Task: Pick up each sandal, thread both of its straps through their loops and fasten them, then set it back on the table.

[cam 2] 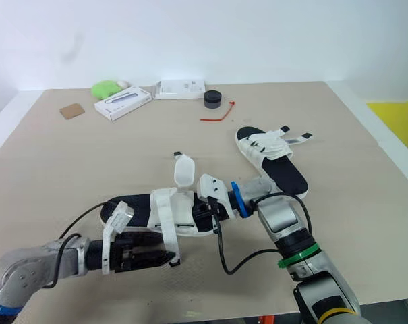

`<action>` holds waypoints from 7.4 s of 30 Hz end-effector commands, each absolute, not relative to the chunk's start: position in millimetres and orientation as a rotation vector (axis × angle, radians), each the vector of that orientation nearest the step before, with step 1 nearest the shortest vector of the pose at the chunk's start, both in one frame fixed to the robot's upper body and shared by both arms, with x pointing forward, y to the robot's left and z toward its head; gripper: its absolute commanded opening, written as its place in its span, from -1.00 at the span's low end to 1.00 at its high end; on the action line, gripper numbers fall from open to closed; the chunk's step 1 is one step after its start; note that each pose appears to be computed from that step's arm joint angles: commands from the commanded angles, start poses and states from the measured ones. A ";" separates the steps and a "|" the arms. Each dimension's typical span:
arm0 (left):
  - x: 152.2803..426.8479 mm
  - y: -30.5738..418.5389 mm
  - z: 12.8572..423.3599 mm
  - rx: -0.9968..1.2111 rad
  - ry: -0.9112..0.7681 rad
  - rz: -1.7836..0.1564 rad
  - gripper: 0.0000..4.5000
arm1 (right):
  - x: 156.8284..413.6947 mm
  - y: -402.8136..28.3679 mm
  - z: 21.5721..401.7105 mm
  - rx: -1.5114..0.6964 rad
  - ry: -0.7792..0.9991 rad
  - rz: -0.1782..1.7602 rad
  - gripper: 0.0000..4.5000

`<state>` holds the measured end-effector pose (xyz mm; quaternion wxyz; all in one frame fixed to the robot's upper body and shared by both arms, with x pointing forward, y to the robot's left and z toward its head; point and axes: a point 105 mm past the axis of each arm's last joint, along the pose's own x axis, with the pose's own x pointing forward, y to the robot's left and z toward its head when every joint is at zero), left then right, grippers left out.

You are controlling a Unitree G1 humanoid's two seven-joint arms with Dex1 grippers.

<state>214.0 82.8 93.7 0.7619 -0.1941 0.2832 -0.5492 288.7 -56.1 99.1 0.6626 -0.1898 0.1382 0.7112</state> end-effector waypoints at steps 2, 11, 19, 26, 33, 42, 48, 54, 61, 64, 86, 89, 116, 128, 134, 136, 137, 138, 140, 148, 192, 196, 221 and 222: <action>224.1 71.9 101.2 -0.439 0.615 -1.212 0.97 | 261.8 -50.8 54.0 -0.395 0.518 1.696 -1.00; 217.7 68.8 113.5 -0.472 0.661 -1.309 -0.22 | 268.4 -49.4 57.6 -0.392 0.504 1.671 -1.00; 217.0 81.7 131.8 -0.500 0.638 -1.342 -0.98 | 273.5 -49.9 59.1 -0.397 0.497 1.661 -1.00; 242.8 102.4 192.5 -0.585 0.582 -1.447 -0.98 | 277.6 -47.0 60.2 -0.401 0.489 1.662 -1.00; 278.9 103.8 220.0 -0.684 0.667 -1.472 -0.98 | 278.9 -42.2 58.9 -0.400 0.475 1.661 -1.00; 296.0 99.9 195.4 -0.618 0.851 -1.473 -0.98 | 278.4 -40.4 58.9 -0.393 0.460 1.642 -1.00; 298.4 95.4 178.9 -0.552 0.899 -1.518 -0.98 | 277.3 -39.7 59.3 -0.391 0.455 1.634 -1.00; 299.7 96.5 168.1 -0.517 0.919 -1.533 -0.98 | 277.1 -40.5 61.1 -0.387 0.449 1.625 -1.00; 307.5 101.6 160.2 -0.505 0.913 -1.515 -0.98 | 277.6 -41.0 61.8 -0.381 0.449 1.619 -1.00; 309.3 102.9 160.7 -0.505 0.910 -1.518 -0.98 | 278.8 -41.4 61.9 -0.378 0.450 1.615 -1.00; 276.6 87.9 124.6 -0.198 0.784 -1.580 -0.98 | 282.3 -39.9 66.5 -0.371 0.432 1.609 -1.00; 267.7 89.9 116.8 -0.090 0.706 -1.617 -0.98 | 281.4 -39.8 66.8 -0.371 0.430 1.612 -1.00; 294.7 84.4 175.2 -0.458 0.627 -1.496 0.80 | 283.8 -38.6 69.0 -0.369 0.426 1.611 -1.00; 276.2 86.2 161.3 -0.409 0.678 -1.529 0.80 | 283.8 -38.4 68.8 -0.368 0.428 1.613 -1.00; 261.3 92.6 153.9 -0.337 0.717 -1.538 0.80 | 284.1 -36.7 71.1 -0.368 0.421 1.620 -1.00; 260.2 99.1 153.1 -0.296 0.714 -1.520 0.80 | 283.8 -36.5 71.7 -0.366 0.420 1.621 -1.00; 260.0 103.0 154.5 -0.283 0.710 -1.514 0.80 | 283.8 -36.6 72.0 -0.365 0.420 1.622 -1.00; 260.7 106.9 156.6 -0.273 0.703 -1.504 0.80 | 283.6 -36.7 72.1 -0.365 0.420 1.623 -1.00; 262.7 116.2 164.7 -0.268 0.683 -1.480 0.80 | 283.3 -36.9 72.3 -0.364 0.421 1.624 -1.00; 242.7 142.0 198.6 -0.188 0.571 -1.477 0.80 | 280.1 -37.4 71.7 -0.352 0.426 1.637 -1.00; 204.1 112.3 89.1 -0.141 0.479 -1.386 0.80 | 275.8 -32.5 78.4 -0.348 0.417 1.652 -1.00; 209.4 112.7 83.1 -0.173 0.494 -1.373 0.80 | 276.0 -32.7 78.4 -0.348 0.417 1.648 -1.00; 194.0 117.8 134.3 -0.327 0.578 -1.539 -0.99 | 277.7 -32.0 80.5 -0.352 0.412 1.651 -1.00; 189.7 121.5 143.5 -0.325 0.599 -1.571 -0.99 | 278.2 -32.2 80.3 -0.353 0.413 1.651 -1.00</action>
